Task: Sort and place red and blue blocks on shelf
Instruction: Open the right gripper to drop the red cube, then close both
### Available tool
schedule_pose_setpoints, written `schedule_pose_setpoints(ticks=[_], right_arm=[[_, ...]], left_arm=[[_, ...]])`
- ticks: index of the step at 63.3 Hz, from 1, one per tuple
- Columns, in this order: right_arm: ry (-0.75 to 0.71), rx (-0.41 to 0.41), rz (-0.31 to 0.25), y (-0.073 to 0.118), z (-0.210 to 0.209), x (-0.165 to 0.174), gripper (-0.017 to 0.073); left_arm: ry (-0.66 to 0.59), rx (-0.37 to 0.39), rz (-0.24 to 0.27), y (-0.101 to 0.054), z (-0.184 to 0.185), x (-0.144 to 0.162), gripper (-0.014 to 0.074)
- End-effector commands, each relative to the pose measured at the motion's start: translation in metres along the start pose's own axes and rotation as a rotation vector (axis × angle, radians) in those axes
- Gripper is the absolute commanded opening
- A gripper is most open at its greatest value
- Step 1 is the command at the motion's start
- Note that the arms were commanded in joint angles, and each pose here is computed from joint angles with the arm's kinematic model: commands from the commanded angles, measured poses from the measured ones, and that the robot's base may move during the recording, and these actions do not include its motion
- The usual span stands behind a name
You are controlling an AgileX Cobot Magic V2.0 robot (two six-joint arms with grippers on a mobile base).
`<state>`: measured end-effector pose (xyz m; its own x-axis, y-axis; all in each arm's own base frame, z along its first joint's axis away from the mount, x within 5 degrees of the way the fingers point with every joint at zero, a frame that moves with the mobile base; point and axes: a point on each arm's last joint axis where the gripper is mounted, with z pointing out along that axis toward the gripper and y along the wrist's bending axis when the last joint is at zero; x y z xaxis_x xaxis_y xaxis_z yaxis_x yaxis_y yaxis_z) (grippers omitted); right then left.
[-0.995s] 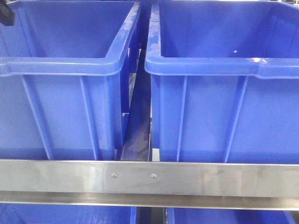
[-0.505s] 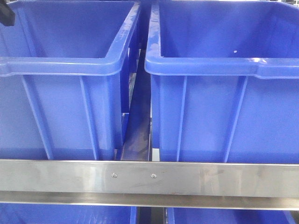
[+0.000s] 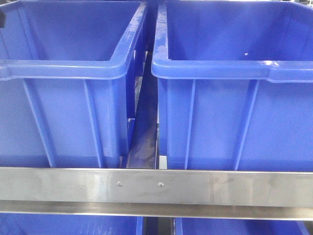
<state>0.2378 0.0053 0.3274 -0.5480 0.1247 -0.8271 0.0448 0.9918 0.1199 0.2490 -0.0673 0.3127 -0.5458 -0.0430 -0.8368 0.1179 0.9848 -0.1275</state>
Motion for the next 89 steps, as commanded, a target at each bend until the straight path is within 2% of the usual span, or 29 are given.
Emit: schedule_pose_setpoints(ticks=[1, 7, 21, 43, 58, 73, 89], right_arm=[[-0.123, -0.012, -0.017, 0.0026, -0.0114, -0.0198, 0.0266], [-0.123, -0.012, -0.017, 0.0026, -0.0114, -0.0198, 0.0266], [-0.125, -0.012, -0.017, 0.0026, -0.0114, -0.0200, 0.0260], [-0.125, -0.012, -0.017, 0.0026, -0.0114, -0.0200, 0.0048], [-0.125, -0.012, -0.016, 0.0027, -0.0114, -0.0200, 0.0048], [-0.130, -0.036, 0.035, 0.0045, -0.0115, -0.0205, 0.0048], [-0.096, -0.034, 0.035, 0.0043, -0.0121, -0.0172, 0.0048]], left_arm=[[-0.109, 0.034, -0.002, -0.0039, -0.0106, -0.0184, 0.0178], [-0.109, 0.034, -0.002, -0.0039, -0.0106, -0.0184, 0.0120], [-0.109, 0.034, -0.002, -0.0039, -0.0106, -0.0184, 0.0124], [-0.109, 0.034, -0.002, -0.0039, -0.0106, -0.0184, 0.0124], [-0.109, 0.035, -0.004, -0.0039, -0.0106, -0.0183, 0.0124], [-0.090, 0.035, -0.027, -0.0038, -0.0104, -0.0166, 0.0124], [-0.034, 0.009, -0.028, -0.0015, -0.0115, -0.0116, 0.0124]])
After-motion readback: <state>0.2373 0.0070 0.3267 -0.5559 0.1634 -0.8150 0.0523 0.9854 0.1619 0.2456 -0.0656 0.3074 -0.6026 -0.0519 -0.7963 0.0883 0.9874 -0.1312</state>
